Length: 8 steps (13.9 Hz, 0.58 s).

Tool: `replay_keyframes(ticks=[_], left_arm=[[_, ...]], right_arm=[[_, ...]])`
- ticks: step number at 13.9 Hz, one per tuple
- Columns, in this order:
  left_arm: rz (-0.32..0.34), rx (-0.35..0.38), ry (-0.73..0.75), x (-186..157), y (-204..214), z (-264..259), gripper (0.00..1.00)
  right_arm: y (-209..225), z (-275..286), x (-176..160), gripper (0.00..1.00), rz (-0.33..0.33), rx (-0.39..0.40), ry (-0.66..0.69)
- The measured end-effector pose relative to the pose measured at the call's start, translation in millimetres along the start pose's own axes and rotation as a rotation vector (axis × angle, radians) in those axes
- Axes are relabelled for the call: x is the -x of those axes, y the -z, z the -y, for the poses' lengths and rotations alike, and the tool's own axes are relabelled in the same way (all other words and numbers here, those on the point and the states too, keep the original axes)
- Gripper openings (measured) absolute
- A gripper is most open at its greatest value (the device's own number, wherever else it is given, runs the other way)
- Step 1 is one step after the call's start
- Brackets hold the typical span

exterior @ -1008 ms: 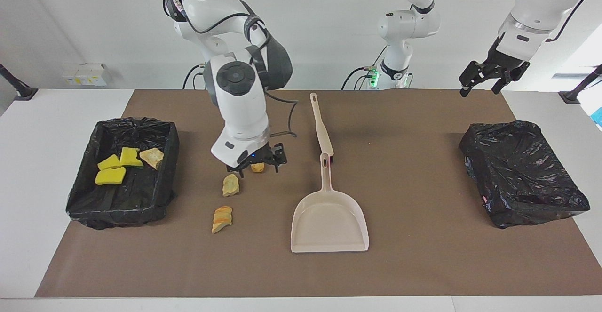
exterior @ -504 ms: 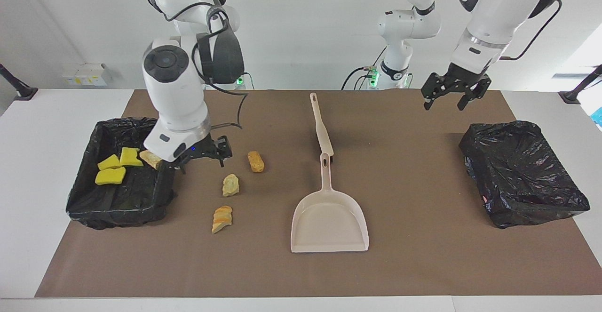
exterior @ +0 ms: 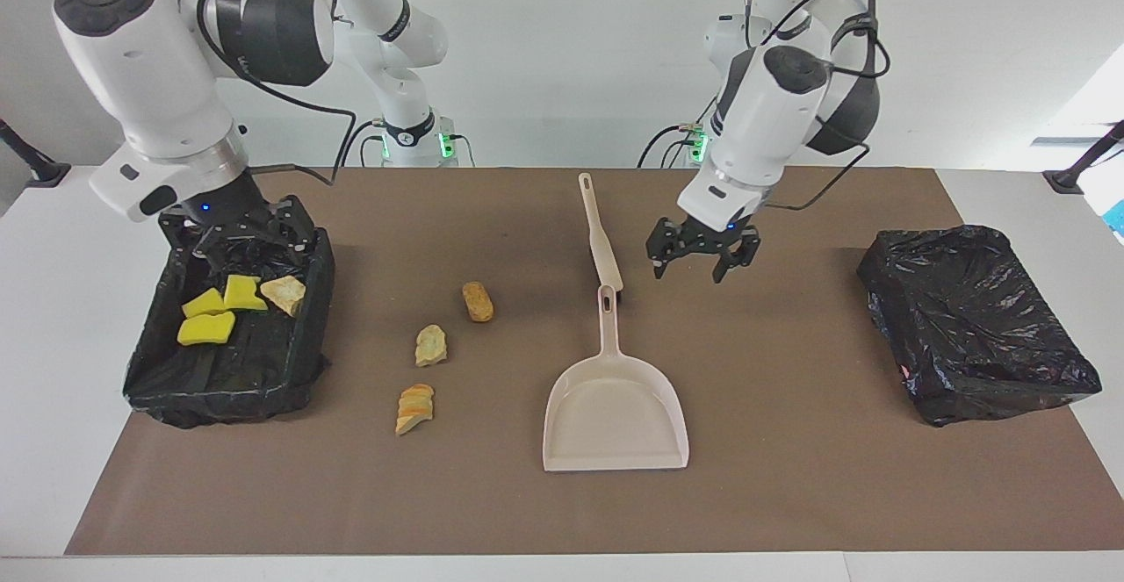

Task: Sweep and dump trash in bin
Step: 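Withdraw the right gripper while the left gripper reaches toward the dustpan handle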

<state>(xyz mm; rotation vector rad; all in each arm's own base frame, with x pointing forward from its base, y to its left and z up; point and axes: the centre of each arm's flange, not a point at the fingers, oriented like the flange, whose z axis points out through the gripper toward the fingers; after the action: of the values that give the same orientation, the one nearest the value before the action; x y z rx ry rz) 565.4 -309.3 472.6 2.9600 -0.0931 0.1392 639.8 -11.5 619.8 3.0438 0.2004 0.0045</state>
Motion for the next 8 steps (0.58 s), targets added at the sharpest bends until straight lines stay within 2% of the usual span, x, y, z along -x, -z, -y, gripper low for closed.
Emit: replay_keyframes(ticks=[3, 8], left_arm=[[0.035, -0.003, -0.035, 8, -49, -29, 1.00], [0.069, -0.010, -0.064, 17, -90, -47, 1.00]], right_arm=[[11, -7, 34, 1.00, 0.022, -0.008, -0.023], [-3, -8, 68, 1.00, 0.018, -0.052, -0.055]])
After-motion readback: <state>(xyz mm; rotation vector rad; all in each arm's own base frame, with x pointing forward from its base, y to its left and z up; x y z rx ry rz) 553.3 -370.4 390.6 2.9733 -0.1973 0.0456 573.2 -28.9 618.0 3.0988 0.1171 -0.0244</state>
